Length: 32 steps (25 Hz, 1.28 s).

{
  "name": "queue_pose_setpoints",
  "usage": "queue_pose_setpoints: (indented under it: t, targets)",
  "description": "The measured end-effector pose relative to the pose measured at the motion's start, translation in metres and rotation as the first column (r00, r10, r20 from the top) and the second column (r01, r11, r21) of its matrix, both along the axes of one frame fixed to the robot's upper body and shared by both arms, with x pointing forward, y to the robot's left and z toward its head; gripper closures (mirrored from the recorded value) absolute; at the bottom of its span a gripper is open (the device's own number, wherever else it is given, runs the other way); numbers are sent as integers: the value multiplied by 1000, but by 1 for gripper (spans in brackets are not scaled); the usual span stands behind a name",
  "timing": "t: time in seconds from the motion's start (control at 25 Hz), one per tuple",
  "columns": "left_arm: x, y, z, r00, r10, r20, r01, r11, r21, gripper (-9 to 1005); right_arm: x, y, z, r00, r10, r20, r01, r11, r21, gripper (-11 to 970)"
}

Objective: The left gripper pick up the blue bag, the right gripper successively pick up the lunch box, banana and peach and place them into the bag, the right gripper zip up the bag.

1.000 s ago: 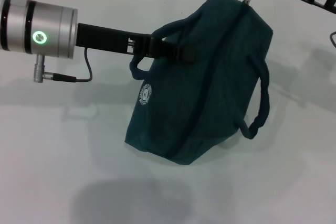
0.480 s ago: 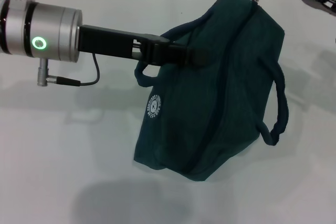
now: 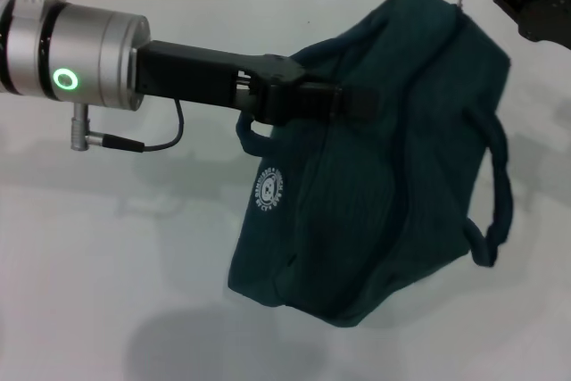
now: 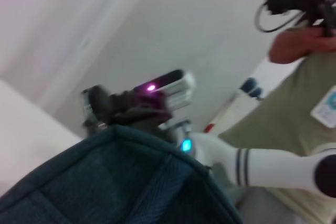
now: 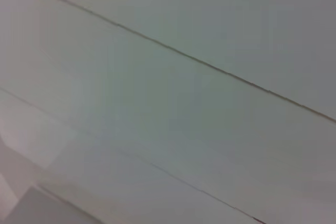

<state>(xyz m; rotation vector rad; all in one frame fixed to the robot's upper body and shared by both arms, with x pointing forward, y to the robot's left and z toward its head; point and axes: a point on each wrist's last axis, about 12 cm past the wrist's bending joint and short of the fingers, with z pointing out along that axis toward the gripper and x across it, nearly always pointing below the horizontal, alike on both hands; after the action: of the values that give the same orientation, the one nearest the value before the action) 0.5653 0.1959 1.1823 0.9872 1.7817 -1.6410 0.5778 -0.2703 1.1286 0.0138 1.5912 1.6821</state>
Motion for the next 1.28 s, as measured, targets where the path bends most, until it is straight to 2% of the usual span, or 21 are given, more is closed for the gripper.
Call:
queue_pose_setpoints:
  t: [0.28, 0.64, 0.84, 0.88, 1.0, 1.2, 1.28]
  targets:
    - [-5, 0, 10, 997, -55, 55, 58, 996, -63, 902, -8, -7, -10, 997, -23, -78, 27, 999, 41, 903]
    - [-7, 2, 15, 995, -55, 88, 66, 989, -132, 891, -14, -9, -16, 995, -32, -99, 38, 998, 59, 900]
    - [0, 4, 7, 997, 45, 64, -36, 991, -128, 885, -15, -7, -10, 999, -20, -37, 23, 997, 69, 899]
    - [3, 4, 4, 995, 80, 60, -72, 990, -118, 883, -16, -9, -6, 1000, -21, -3, 21, 997, 71, 899]
    - [13, 3, -5, 982, 182, 54, -178, 981, -71, 880, -17, -18, -5, 999, -53, 5, 53, 996, 74, 898]
    - [26, 4, -25, 950, 311, 45, -312, 949, 35, 873, -22, -45, -13, 984, -177, -24, 179, 982, 64, 695]
    - [28, 5, -35, 937, 349, 28, -350, 935, 54, 871, -27, -53, -15, 980, -197, -22, 198, 979, 52, 653]
